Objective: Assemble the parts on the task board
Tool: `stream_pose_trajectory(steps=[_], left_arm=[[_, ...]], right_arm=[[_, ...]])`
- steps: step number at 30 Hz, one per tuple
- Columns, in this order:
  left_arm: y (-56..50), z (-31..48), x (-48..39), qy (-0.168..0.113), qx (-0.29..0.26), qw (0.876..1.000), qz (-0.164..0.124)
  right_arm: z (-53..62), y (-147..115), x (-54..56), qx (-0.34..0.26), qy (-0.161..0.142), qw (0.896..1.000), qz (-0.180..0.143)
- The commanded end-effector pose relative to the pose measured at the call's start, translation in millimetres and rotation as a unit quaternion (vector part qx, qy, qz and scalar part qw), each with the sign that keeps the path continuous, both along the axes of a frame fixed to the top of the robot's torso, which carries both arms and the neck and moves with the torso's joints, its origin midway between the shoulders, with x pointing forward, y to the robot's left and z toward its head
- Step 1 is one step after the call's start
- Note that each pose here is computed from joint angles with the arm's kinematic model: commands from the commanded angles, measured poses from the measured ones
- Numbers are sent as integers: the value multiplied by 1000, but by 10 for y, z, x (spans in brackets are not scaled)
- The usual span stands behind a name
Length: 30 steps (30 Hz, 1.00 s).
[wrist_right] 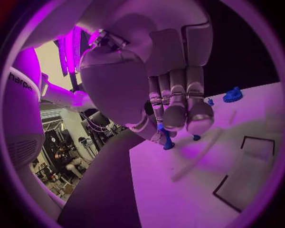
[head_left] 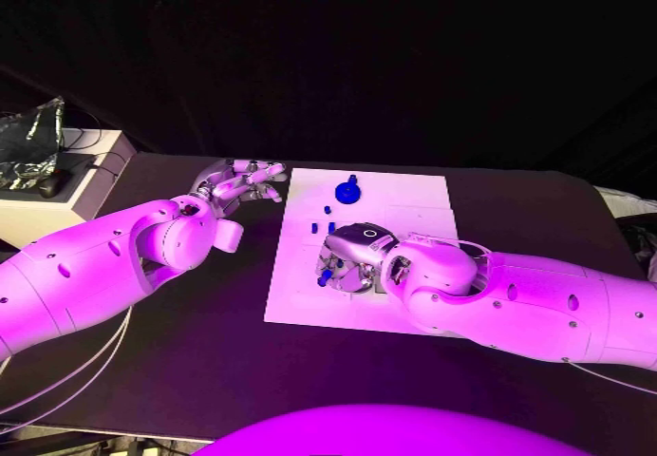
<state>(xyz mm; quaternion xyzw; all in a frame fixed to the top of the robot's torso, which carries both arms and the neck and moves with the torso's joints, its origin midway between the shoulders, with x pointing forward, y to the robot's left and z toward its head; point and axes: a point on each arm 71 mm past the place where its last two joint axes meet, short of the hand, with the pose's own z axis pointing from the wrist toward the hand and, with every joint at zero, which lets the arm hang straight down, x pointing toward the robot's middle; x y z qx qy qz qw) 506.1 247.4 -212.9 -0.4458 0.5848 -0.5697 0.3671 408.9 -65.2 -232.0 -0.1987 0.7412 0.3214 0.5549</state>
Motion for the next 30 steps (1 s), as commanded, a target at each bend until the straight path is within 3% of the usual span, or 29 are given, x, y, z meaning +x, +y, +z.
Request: stream_pose_trajectory(steps=[1, 9, 21, 30], left_arm=[[-23, 9, -7, -2, -5, 1000, -7], [-20, 9, -7, -1, -5, 1000, -8], [-15, 8, -9, 0, -4, 1000, -8], [-10, 5, -7, 1, -3, 1000, -7]], right_arm=[[-34, 3, -13, -22, -5, 1000, 5], [-33, 19, -20, -25, -13, 1000, 7], [-39, 69, -49, -4, -2, 1000, 24], [-16, 38, -31, 14, -14, 1000, 16]])
